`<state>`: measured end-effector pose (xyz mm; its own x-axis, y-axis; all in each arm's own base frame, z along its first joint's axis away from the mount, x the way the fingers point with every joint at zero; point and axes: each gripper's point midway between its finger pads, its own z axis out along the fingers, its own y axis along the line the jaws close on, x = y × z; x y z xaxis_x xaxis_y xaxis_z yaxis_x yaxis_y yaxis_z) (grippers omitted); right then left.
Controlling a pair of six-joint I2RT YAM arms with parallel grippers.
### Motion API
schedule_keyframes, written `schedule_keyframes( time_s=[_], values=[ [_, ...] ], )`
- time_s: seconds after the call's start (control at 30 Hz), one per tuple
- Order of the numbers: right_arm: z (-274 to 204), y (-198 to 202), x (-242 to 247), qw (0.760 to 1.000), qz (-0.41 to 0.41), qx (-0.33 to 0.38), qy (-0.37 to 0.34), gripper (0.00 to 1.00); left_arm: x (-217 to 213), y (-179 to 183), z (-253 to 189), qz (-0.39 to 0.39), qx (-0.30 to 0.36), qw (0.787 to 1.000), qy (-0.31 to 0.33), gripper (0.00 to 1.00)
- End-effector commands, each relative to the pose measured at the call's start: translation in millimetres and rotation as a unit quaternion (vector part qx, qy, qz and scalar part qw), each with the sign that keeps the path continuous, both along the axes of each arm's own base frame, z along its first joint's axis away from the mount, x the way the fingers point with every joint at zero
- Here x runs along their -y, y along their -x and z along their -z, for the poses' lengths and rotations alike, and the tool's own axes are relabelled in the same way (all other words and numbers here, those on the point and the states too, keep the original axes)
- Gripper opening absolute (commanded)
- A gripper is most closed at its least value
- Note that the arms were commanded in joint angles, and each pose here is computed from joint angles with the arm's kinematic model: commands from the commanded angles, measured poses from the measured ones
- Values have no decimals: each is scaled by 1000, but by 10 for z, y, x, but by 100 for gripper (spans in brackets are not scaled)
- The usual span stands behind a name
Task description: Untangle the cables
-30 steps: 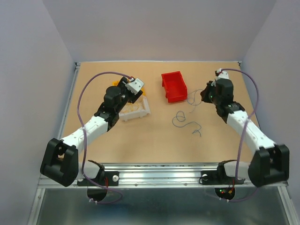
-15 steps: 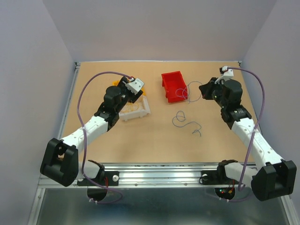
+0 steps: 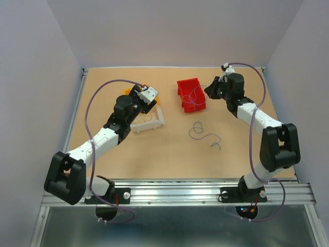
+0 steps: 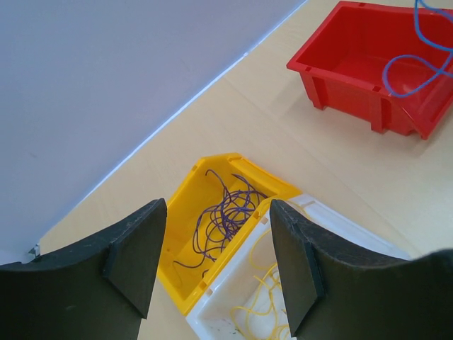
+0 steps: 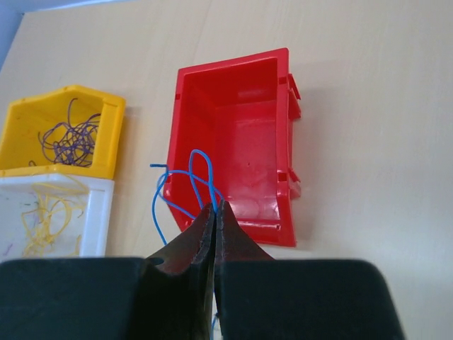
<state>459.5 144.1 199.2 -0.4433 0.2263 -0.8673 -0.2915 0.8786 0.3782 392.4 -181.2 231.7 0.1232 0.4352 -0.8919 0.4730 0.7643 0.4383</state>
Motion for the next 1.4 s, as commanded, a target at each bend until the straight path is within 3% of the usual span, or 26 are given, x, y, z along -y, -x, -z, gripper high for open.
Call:
schedule_keyframes(
  time_s=[0.0, 0.17, 0.53, 0.87, 0.93, 0.97, 1.0, 1.17, 1.27, 1.37],
  values=[
    [-347, -352, -70, 998, 4, 61, -18, 1, 24, 32, -279, 7, 43, 999, 18, 71],
    [-191, -644, -3, 996, 45, 73, -18, 1, 32, 31, -263, 8, 41, 999, 18, 71],
    [72, -874, -244, 986, 81, 99, 105, 0, 33, 18, -253, 8, 41, 999, 17, 71],
    [459, -1005, -488, 978, 87, 74, 174, 1, 50, 12, -229, 10, 38, 999, 15, 71],
    [476, -990, -503, 979, 87, 66, 175, 11, 46, 9, -219, 10, 37, 999, 14, 71],
    [464, -958, -517, 980, 81, 65, 171, 28, 50, 12, -229, 10, 38, 999, 15, 71],
    [427, -923, -511, 980, 81, 66, 167, 34, 54, 16, -222, 11, 38, 999, 14, 71],
    [27, -626, -410, 981, 84, 87, 150, 60, 47, 34, -247, 12, 41, 999, 16, 71],
    [83, -390, -340, 982, 73, 73, 157, 73, 47, 48, -254, 13, 42, 999, 16, 71],
    [331, 19, -386, 984, 4, -1, 175, 82, 63, 60, -252, 18, 42, 999, 16, 71]
  ],
)
